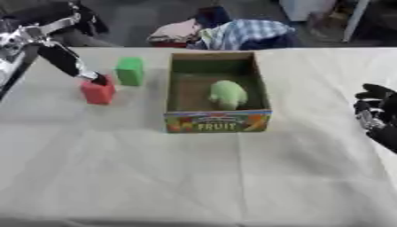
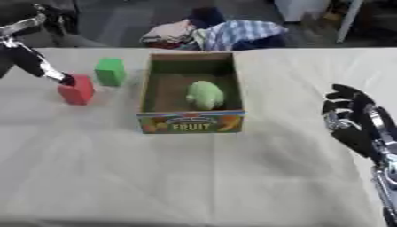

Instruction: Pick up objects on the table and place them in the box.

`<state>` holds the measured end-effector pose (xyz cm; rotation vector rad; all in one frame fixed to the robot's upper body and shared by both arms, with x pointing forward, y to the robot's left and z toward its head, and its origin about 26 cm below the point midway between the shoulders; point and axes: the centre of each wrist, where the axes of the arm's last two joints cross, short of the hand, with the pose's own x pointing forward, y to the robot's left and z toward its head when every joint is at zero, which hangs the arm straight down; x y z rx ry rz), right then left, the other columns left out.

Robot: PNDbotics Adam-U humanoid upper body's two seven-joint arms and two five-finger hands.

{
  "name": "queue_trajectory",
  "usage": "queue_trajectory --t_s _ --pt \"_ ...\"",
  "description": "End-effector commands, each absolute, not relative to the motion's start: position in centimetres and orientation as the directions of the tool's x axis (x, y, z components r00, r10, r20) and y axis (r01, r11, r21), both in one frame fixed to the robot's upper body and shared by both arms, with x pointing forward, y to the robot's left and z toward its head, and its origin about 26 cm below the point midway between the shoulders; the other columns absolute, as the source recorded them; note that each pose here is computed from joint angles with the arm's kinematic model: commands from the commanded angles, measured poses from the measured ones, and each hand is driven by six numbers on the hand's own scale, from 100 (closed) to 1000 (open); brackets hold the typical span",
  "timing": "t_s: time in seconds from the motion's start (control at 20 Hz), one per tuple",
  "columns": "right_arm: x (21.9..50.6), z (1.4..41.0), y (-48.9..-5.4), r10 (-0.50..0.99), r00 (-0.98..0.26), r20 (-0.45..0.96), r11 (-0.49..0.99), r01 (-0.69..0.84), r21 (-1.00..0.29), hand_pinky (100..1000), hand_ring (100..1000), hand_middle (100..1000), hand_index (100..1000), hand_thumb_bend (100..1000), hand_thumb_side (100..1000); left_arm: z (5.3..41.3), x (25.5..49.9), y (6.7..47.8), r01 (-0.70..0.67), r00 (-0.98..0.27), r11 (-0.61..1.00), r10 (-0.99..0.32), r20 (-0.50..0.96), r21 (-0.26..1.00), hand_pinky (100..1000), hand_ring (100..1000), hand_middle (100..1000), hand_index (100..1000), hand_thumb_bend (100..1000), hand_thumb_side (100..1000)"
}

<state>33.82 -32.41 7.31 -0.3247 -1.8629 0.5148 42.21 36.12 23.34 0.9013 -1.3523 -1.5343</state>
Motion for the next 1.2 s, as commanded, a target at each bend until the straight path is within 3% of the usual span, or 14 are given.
queue_trajectory --t_s 0.05,0.6,1.2 --pt "34.1 8.3 -32.9 0.471 -0.362 0.804 0.860 -0.014 -0.510 608 717 728 885 100 442 23.9 42.9 38.3 0.150 -0.270 -0.055 -0.963 -0.012 0.987 734 679 677 772 822 346" --pt "34.2 8.4 -32.8 0.466 -0.367 0.805 0.862 -0.017 -0.507 608 717 728 885 100 445 21.1 44.9 40.2 0.115 -0.152 -0.089 -0.986 -0.071 0.989 734 666 655 749 783 270" --pt "34.5 8.8 -32.4 0.455 -0.386 0.803 0.865 -0.022 -0.501 608 717 728 885 100 453 18.9 45.3 41.3 0.083 -0.058 -0.078 -0.996 -0.073 0.994 723 650 634 732 659 187"
